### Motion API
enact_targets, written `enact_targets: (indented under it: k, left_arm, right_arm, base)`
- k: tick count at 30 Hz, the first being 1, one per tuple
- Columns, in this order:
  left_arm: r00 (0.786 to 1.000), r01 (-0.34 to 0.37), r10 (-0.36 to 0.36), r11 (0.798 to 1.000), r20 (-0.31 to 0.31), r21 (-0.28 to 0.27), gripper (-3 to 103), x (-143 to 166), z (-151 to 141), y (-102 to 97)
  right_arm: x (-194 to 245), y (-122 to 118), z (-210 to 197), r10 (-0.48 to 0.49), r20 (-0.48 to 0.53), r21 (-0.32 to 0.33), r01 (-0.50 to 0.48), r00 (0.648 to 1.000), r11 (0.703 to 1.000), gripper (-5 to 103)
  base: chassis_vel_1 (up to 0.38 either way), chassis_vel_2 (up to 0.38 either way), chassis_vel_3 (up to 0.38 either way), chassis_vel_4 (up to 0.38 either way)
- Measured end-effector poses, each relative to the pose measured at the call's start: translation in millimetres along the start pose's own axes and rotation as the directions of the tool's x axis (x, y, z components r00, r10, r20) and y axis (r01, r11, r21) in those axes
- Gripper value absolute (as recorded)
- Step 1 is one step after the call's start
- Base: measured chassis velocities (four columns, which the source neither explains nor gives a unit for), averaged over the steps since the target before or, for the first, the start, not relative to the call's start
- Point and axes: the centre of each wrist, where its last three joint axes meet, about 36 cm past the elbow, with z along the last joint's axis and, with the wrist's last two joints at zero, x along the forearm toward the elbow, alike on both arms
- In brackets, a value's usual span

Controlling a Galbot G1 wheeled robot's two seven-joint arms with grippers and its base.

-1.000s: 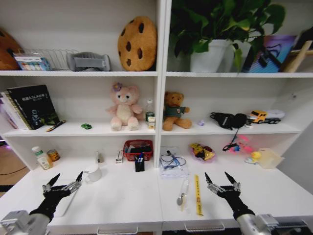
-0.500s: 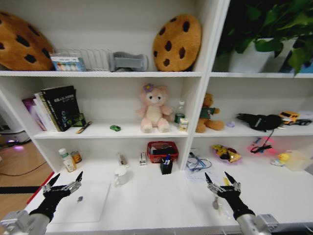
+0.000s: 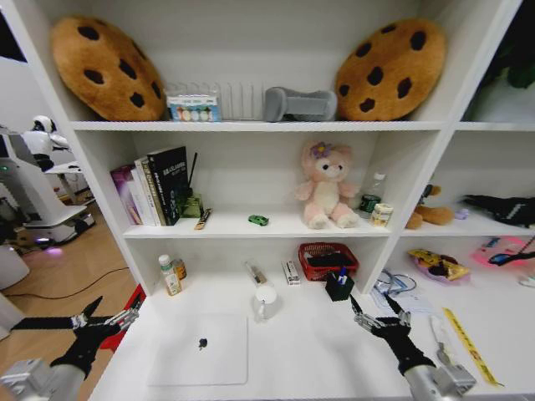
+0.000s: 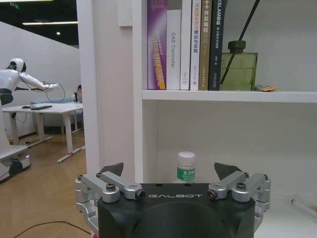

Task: Organize the objects on the table.

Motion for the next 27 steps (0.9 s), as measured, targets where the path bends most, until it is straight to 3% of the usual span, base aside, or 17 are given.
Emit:
enact_targets:
  k: [10,27]
  left_arm:
    - [1.0,-0.001,0.001,1.0,0.0,0.0,100,0.0,-0.1,-0.1]
    - [1.0,-0.001,0.001,1.0,0.0,0.0,100,0.0,-0.1,0.0]
  right_arm:
    - [0.1,-0.1,0.2,0.001,-0.001,0.0,-0.001,1.0,1.0,100]
    - [0.1,0.0,0.1,0.0,-0.001,0.0,0.0,1.0,1.0,100]
  base:
    - [-0.042,-0.012,0.027,0.026]
    - [0.094,0.09,-0.089,-0.092]
